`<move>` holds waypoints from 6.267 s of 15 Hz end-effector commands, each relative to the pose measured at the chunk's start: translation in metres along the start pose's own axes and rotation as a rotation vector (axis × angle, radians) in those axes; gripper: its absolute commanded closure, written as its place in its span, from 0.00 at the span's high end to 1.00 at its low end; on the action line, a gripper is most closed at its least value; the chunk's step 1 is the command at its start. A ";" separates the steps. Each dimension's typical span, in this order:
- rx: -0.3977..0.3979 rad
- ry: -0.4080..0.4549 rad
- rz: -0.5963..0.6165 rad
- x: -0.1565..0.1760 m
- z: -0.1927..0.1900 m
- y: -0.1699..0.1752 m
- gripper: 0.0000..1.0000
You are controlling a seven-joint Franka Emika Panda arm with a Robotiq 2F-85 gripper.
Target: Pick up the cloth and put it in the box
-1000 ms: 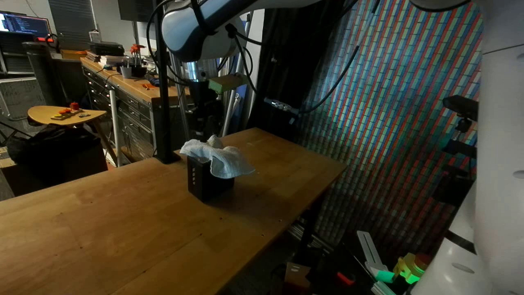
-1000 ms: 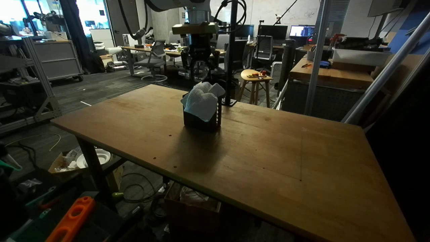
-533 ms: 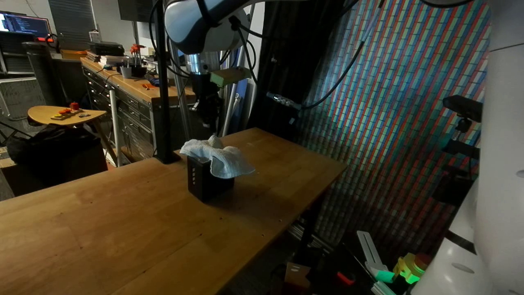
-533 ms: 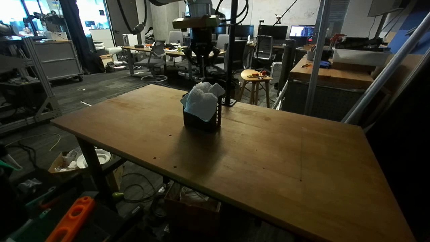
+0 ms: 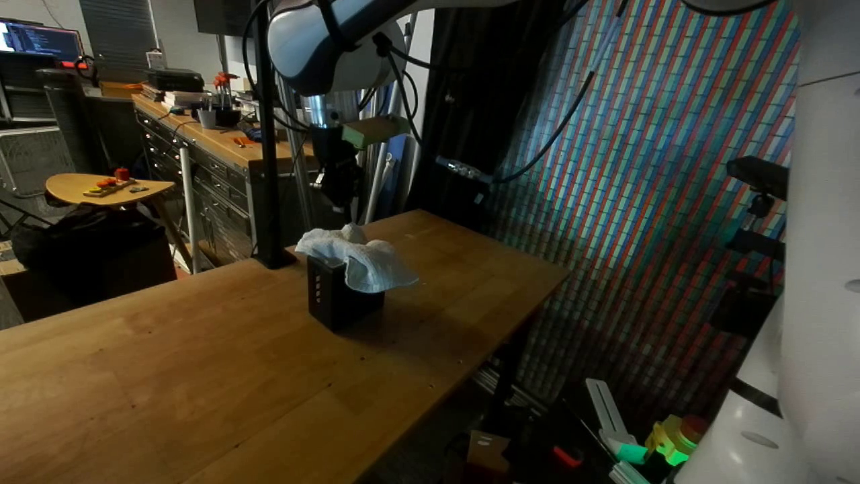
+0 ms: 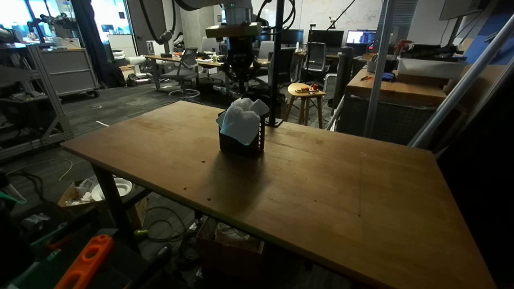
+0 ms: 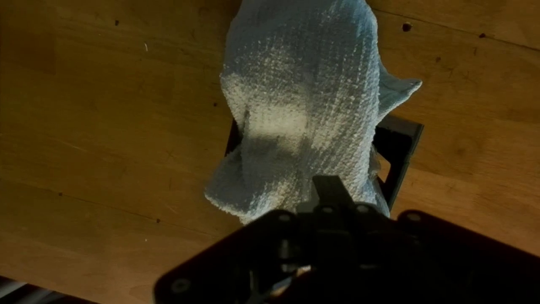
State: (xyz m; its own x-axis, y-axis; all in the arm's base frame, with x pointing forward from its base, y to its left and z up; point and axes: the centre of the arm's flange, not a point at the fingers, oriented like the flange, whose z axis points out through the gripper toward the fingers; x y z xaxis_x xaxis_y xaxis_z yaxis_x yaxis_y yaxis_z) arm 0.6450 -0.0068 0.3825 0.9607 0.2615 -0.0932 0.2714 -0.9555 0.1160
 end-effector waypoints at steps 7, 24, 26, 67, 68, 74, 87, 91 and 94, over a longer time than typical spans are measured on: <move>0.046 -0.033 0.043 0.005 0.073 -0.014 0.00; 0.223 -0.018 0.183 -0.035 0.148 -0.040 0.00; 0.199 -0.009 0.165 -0.036 0.132 -0.039 0.00; 0.014 0.048 0.078 -0.051 0.033 -0.036 0.00; 0.019 0.049 0.076 -0.047 0.036 -0.039 0.00; 0.069 0.059 0.078 -0.033 0.063 -0.053 0.00; 0.179 0.053 0.144 -0.042 0.129 -0.074 0.00; 0.210 0.061 0.175 -0.049 0.143 -0.077 0.00; 0.237 0.055 0.190 -0.052 0.156 -0.079 0.00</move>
State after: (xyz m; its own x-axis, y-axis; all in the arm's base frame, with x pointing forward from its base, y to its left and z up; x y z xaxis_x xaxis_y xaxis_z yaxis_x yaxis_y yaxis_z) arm 0.5734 0.0313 0.2442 0.9955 0.0846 -0.0418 0.0815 -0.9942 -0.0704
